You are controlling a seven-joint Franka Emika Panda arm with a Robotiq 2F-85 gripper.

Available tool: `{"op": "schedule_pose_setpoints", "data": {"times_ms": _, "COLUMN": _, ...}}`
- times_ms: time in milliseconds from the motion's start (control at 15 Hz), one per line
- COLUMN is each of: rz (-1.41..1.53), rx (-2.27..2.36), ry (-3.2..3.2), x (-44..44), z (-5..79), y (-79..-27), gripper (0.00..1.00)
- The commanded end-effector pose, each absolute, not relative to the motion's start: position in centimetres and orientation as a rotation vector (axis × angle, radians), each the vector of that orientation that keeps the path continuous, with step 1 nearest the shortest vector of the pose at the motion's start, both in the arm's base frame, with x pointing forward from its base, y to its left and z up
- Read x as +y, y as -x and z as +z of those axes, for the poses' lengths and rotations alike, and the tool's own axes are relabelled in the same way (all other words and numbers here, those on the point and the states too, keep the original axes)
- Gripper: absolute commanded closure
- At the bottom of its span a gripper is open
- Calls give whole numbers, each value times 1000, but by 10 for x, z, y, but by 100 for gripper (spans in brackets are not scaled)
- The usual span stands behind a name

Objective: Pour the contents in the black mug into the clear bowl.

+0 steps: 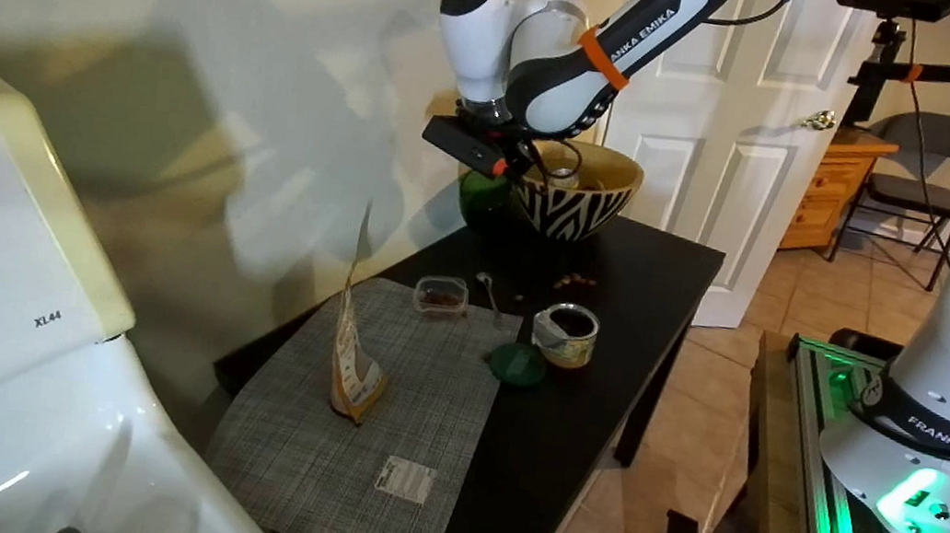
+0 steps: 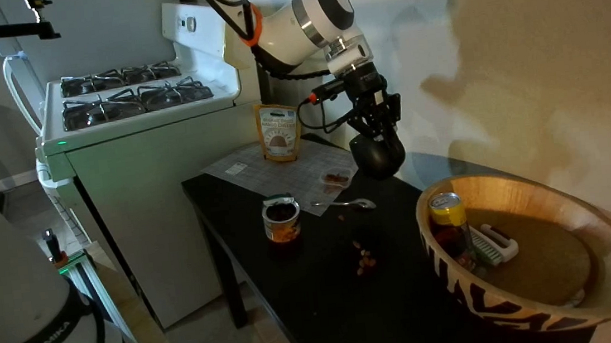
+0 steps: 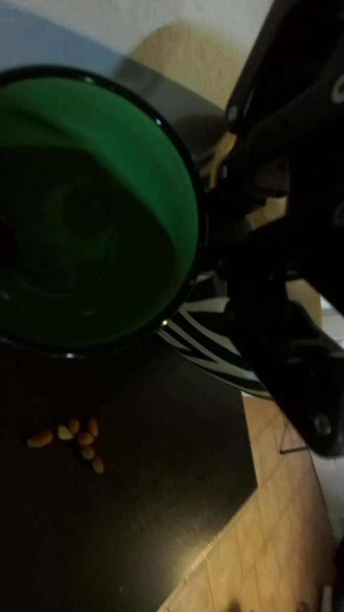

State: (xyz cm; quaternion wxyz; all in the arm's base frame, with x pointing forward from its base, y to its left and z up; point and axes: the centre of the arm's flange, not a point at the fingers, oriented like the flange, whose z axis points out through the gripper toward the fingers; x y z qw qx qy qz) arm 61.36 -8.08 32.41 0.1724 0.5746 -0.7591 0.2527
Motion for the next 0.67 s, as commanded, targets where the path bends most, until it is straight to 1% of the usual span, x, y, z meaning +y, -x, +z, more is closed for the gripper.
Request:
{"op": "schedule_pose_setpoints", "data": {"times_ms": 0, "rz": 732, "rx": -2291, "ry": -1777, "x": -69, "z": 327, "y": -613, "gripper": 95}}
{"op": "schedule_pose_setpoints", "data": {"times_ms": 67, "rz": 713, "rx": -2327, "ry": -1814, "x": -65, "z": 324, "y": -607, "gripper": 95}}
{"op": "schedule_pose_setpoints", "data": {"times_ms": 133, "rz": 720, "rx": -2231, "ry": -1766, "x": -67, "z": 324, "y": -622, "gripper": 95}}
{"op": "schedule_pose_setpoints", "data": {"times_ms": 200, "rz": 712, "rx": -2229, "ry": -1783, "x": -66, "z": 321, "y": -622, "gripper": 78}}
{"op": "schedule_pose_setpoints", "data": {"times_ms": 333, "rz": 708, "rx": -2220, "ry": -1777, "x": -68, "z": 317, "y": -621, "gripper": 78}}
{"op": "schedule_pose_setpoints", "data": {"times_ms": 400, "rz": 707, "rx": -2218, "ry": -1776, "x": -68, "z": 316, "y": -621, "gripper": 95}}
{"op": "schedule_pose_setpoints", "data": {"times_ms": 600, "rz": 549, "rx": -2374, "ry": -1633, "x": -73, "z": 303, "y": -617, "gripper": 95}}
